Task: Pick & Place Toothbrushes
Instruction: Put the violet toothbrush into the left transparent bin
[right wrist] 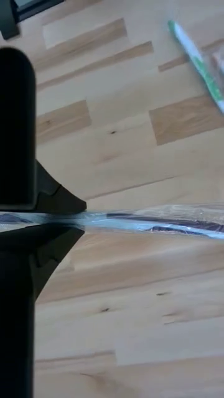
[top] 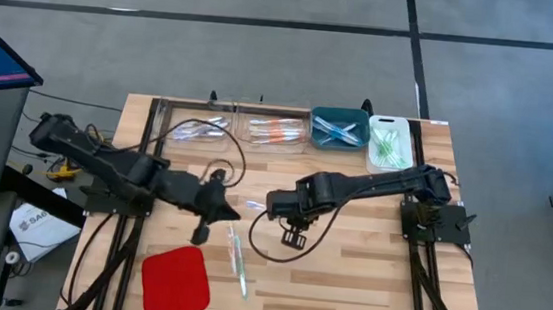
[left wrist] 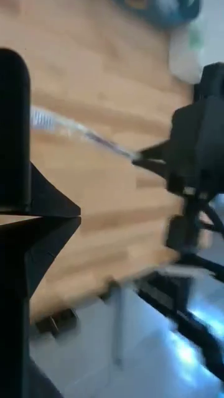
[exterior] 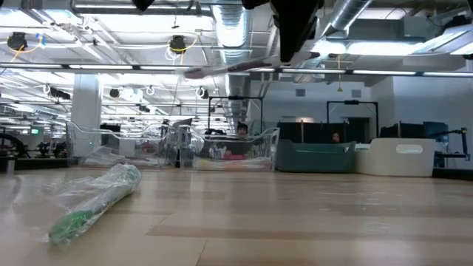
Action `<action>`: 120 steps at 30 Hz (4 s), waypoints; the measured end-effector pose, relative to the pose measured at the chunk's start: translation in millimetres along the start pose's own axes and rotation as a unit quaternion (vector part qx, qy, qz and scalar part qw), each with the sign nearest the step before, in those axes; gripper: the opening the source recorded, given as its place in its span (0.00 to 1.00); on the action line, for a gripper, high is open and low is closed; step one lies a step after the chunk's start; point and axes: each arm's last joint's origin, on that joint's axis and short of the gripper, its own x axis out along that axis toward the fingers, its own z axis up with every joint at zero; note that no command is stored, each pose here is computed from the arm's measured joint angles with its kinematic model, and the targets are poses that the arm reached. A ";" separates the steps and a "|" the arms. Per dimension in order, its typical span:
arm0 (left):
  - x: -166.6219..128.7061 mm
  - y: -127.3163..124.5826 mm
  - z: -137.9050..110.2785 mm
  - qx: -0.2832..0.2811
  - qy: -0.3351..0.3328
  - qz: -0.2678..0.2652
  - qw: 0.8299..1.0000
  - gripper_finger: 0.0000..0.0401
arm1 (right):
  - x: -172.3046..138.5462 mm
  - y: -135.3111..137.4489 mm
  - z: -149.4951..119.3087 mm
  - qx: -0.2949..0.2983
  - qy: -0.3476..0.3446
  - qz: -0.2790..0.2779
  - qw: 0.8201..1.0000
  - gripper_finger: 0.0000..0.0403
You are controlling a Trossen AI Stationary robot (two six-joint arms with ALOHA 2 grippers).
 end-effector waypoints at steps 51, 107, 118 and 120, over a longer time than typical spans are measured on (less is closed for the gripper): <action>72.2 57.8 -3.2 0.148 0.065 0.072 0.984 0.48 | -30.6 -9.6 20.9 -0.100 -0.105 -0.047 0.988 0.02; 72.0 60.4 -4.6 0.107 0.070 0.082 0.988 0.07 | -29.7 -18.4 26.2 -0.090 -0.112 -0.055 0.988 0.12; 71.0 61.5 -10.6 0.068 0.098 0.088 0.989 0.04 | -31.1 -16.3 31.8 -0.084 -0.143 -0.049 0.985 0.27; 70.6 64.2 -11.5 0.054 0.103 0.093 0.989 0.04 | -31.2 -16.2 32.4 -0.083 -0.146 -0.048 0.985 0.30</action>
